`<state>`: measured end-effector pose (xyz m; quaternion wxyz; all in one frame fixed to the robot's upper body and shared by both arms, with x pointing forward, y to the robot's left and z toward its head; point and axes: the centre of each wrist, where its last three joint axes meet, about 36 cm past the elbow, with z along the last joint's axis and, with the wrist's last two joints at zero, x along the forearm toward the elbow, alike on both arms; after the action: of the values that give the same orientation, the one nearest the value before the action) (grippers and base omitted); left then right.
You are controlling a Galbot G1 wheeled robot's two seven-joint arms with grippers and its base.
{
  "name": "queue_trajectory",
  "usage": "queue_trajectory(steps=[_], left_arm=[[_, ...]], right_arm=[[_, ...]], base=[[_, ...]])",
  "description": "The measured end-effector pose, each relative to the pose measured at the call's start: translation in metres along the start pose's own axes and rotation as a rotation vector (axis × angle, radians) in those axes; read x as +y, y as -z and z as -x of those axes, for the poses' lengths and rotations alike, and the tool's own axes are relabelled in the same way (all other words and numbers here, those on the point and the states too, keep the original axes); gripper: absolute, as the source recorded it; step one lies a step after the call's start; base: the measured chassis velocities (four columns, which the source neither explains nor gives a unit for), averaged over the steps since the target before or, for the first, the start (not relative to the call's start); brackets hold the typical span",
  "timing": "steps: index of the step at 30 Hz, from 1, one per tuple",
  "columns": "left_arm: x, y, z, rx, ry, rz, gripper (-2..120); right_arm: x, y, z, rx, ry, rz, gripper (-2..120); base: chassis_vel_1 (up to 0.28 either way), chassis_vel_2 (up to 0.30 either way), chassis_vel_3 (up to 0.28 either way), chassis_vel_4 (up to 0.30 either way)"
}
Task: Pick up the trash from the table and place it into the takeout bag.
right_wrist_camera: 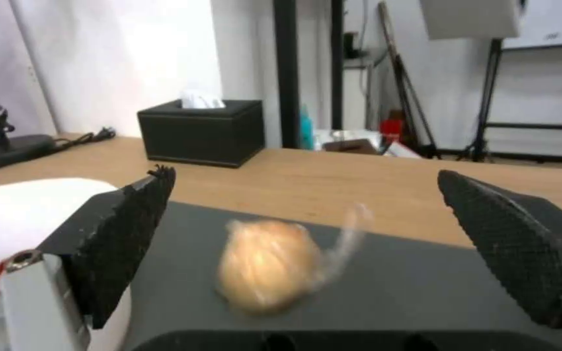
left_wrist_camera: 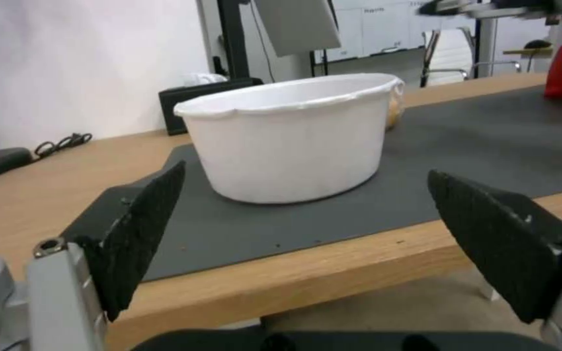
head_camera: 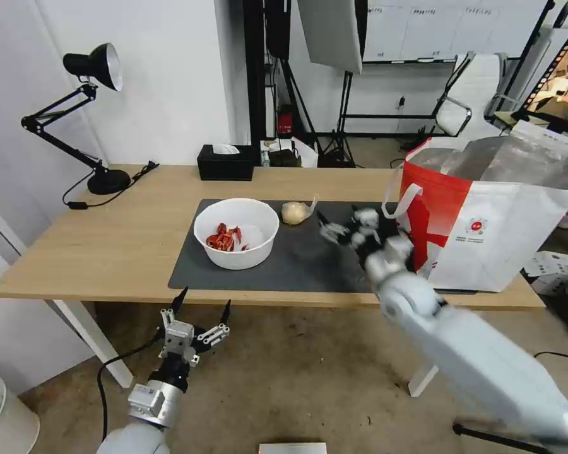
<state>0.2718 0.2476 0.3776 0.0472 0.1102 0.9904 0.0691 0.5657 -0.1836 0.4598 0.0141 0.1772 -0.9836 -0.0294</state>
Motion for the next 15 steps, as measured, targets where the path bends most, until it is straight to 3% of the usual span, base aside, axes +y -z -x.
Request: queue_trajectory(steps=[7,15], left_arm=[[0.005,-0.001,-0.002,0.005,0.011,0.013,100],[0.008,-0.003,-0.003,0.009,0.019,0.015,100]], right_arm=[[0.014,0.0,0.079,0.137,0.001,-0.055,100],[0.023,0.004,0.118,0.331,-0.003,-0.082,100]], base=[[0.0,0.0,0.0,0.0],[0.0,0.0,0.0,0.0]])
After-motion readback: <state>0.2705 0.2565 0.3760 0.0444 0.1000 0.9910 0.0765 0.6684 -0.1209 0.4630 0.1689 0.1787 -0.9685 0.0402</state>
